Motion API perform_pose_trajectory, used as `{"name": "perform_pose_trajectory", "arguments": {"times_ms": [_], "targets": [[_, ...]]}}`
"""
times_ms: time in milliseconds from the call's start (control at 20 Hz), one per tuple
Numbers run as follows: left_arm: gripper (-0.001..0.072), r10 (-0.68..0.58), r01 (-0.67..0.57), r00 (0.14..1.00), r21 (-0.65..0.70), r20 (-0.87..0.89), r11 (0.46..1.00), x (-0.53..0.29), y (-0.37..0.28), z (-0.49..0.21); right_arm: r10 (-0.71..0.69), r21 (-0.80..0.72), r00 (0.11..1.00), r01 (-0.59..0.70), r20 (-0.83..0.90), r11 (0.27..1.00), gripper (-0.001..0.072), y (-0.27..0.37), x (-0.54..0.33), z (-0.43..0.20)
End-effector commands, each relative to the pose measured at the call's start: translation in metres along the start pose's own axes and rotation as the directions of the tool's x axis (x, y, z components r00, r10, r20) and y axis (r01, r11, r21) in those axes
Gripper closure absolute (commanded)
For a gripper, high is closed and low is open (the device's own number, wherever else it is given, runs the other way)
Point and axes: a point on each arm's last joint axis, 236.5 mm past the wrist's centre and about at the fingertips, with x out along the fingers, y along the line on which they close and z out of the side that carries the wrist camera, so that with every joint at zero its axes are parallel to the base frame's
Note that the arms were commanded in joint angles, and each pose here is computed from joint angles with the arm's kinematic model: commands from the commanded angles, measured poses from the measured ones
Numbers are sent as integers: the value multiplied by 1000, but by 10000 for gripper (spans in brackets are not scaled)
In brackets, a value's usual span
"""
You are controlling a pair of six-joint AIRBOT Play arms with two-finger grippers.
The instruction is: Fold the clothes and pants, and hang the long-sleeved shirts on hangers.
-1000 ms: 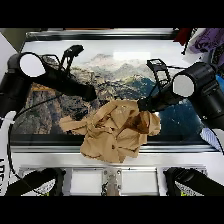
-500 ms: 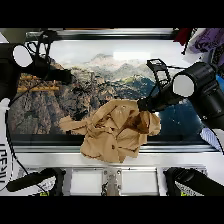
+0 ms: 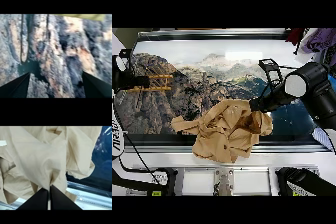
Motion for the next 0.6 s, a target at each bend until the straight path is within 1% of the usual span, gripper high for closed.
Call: {"name": "perform_pose_trajectory", "arguments": {"times_ms": [0,200,350,550], "targets": [[18,74,-74,997,-32,-11,997,50,42,0,0,0,1000,0,-1,1000,701,0,0,0],[18,175,-172,983,48,-57,984,101,65,-10,0,0,1000,0,-1,1000,701,0,0,0],[18,173,-169,982,63,-77,984,134,66,-17,0,0,1000,0,-1,1000,701,0,1,0],[18,175,-172,982,50,-74,984,160,76,-22,0,0,1000,0,-1,1000,701,0,1,0]]}}
